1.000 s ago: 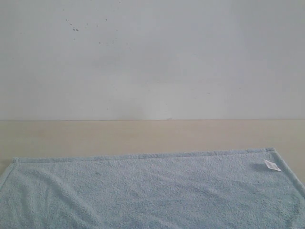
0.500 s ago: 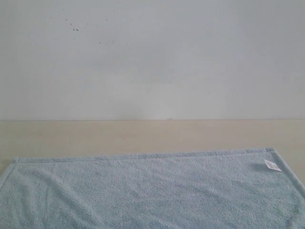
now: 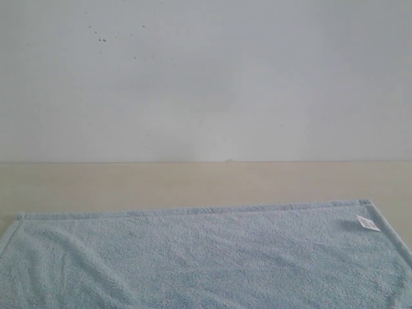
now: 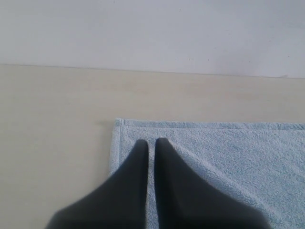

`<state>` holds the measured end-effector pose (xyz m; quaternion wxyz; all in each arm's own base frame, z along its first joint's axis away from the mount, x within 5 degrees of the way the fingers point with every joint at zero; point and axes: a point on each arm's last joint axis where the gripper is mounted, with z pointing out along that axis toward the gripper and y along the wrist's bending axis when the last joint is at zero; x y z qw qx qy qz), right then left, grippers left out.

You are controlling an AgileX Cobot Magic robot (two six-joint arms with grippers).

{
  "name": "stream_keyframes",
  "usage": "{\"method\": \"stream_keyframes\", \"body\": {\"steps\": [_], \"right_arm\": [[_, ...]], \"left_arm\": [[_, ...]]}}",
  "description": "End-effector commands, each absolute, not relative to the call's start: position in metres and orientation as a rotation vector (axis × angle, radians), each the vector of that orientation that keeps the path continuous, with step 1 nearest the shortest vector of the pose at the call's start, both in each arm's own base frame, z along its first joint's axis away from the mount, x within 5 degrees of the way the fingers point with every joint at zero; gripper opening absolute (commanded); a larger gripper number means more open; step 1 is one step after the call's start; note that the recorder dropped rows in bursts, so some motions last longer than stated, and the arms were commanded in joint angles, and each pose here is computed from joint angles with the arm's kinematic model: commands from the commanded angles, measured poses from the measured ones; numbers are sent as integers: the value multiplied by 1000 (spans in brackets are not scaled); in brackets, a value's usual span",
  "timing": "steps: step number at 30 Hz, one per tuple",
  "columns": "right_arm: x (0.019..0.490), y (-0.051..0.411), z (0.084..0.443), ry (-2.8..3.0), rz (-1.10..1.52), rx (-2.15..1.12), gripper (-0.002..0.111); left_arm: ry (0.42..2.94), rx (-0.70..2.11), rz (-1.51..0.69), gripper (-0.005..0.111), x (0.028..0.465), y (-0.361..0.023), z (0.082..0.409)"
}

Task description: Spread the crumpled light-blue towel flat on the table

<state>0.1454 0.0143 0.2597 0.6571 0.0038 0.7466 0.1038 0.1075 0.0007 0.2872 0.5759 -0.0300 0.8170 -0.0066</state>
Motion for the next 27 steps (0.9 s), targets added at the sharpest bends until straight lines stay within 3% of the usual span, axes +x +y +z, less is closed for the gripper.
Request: {"method": "stream_keyframes", "body": {"steps": [1,9,20,27], "right_arm": [[144,14,258,1694,236,16,0],[137,14,266,1642,234,10,0],[92,13,298,1359,209,-36,0],[74,12,290,1304,58,-137,0]], "left_arm": [[1907,-70,-22,4,106,0,287],[1907,-70,-22,4,106,0,287],[1907,-70,-22,4,106,0,287],[1907,-70,-22,4,106,0,287]]}}
